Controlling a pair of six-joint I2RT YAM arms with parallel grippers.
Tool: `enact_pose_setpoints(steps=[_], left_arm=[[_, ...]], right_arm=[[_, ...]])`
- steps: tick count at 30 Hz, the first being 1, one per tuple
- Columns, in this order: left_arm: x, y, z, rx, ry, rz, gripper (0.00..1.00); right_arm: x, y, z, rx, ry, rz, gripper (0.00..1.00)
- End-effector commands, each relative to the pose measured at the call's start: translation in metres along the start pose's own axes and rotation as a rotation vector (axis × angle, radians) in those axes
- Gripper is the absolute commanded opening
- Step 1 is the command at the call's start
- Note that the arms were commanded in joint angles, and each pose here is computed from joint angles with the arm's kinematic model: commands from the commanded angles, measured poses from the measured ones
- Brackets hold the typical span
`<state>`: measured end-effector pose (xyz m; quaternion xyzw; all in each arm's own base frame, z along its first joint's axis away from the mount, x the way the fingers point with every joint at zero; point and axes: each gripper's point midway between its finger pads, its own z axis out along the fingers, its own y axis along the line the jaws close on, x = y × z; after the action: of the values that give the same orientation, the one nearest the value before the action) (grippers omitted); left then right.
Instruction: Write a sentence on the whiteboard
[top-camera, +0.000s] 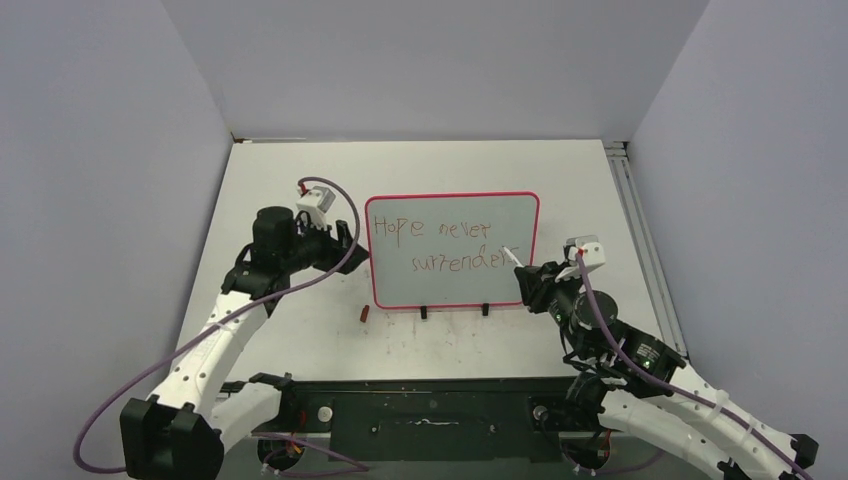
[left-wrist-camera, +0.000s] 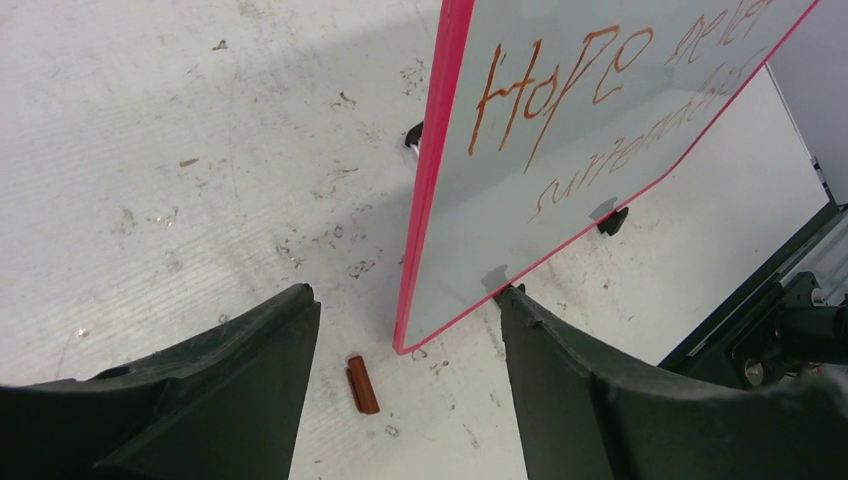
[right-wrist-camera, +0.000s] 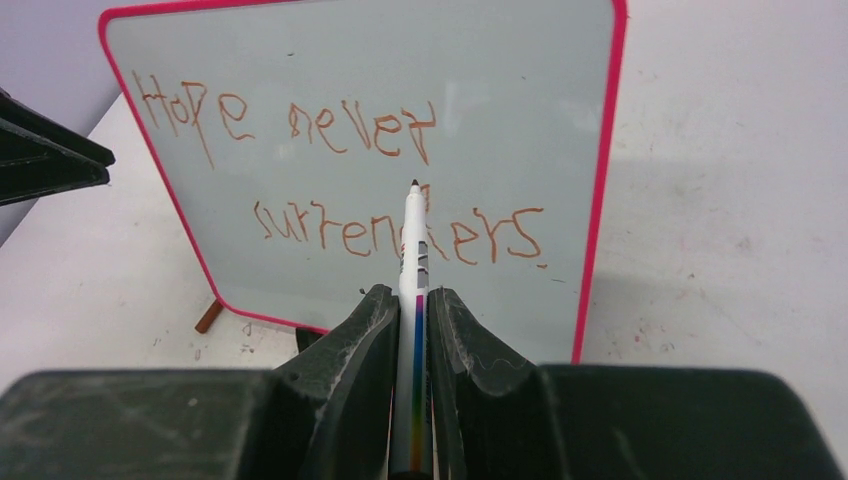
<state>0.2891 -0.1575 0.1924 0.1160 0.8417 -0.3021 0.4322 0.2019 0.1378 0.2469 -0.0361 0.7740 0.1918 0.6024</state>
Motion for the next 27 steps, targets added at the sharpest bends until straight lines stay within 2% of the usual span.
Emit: enact_pose_setpoints(steps=[1,6,14,22,27], left_arm=[[0.010,0.007,-0.021,-0.100,-0.003,-0.033,0.65],[0.035,0.014,-0.037,-0.236,0.002,-0.110,0.62],[0.087,0.011,-0.019,-0.305,0.107,-0.192,0.58],[0.131,0.018,0.010,-0.344,0.231,-0.180,0.54],[0.141,0.021,0.021,-0.373,0.264,-0.134,0.50]], right_arm=[[-0.018,0.027,0.009,-0.108,-0.056,-0.040,0.05],[-0.022,0.034,0.020,-0.118,-0.091,-0.066,0.05],[-0.041,0.032,0.018,-0.113,-0.188,-0.081,0.05],[-0.048,0.018,0.011,-0.072,-0.242,-0.067,0.06],[-0.047,0.011,0.009,-0.046,-0.252,-0.057,0.06]])
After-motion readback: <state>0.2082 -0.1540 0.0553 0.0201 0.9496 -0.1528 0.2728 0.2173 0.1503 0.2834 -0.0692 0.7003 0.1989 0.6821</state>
